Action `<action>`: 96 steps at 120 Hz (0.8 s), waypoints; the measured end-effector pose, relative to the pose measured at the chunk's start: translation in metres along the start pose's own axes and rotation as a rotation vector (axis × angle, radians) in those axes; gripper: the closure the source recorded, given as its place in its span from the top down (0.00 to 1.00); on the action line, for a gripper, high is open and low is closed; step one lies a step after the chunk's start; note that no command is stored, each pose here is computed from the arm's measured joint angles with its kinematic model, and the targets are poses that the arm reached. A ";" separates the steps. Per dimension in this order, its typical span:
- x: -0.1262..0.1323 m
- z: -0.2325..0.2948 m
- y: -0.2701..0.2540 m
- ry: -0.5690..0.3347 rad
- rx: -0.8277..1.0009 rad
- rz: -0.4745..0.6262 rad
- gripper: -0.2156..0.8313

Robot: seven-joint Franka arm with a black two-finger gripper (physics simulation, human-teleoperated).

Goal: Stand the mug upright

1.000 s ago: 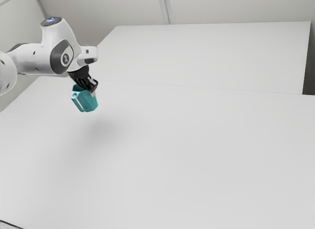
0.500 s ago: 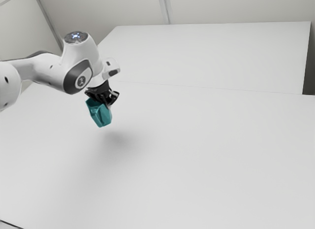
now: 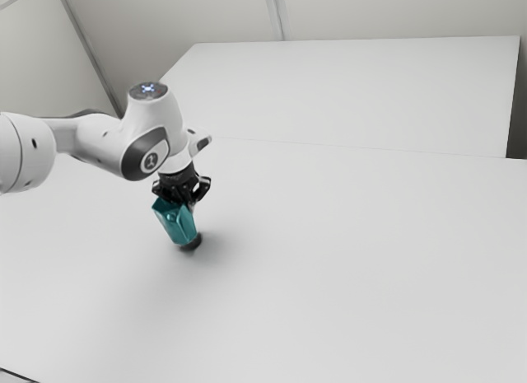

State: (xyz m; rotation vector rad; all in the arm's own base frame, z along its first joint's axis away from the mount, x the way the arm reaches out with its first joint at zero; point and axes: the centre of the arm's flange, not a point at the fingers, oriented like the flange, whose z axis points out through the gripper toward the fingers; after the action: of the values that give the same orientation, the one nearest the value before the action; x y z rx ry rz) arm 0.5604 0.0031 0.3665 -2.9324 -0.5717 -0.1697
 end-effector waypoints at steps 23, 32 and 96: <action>0.000 0.013 0.005 -0.010 -0.002 -0.078 0.05; 0.000 0.014 0.007 -0.008 -0.005 -0.102 0.05; -0.011 -0.040 0.023 0.052 -0.023 -0.160 0.71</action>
State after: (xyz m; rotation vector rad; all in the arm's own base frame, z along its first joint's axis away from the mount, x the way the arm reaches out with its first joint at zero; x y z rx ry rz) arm 0.5555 -0.0292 0.4014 -2.8938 -0.8012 -0.2717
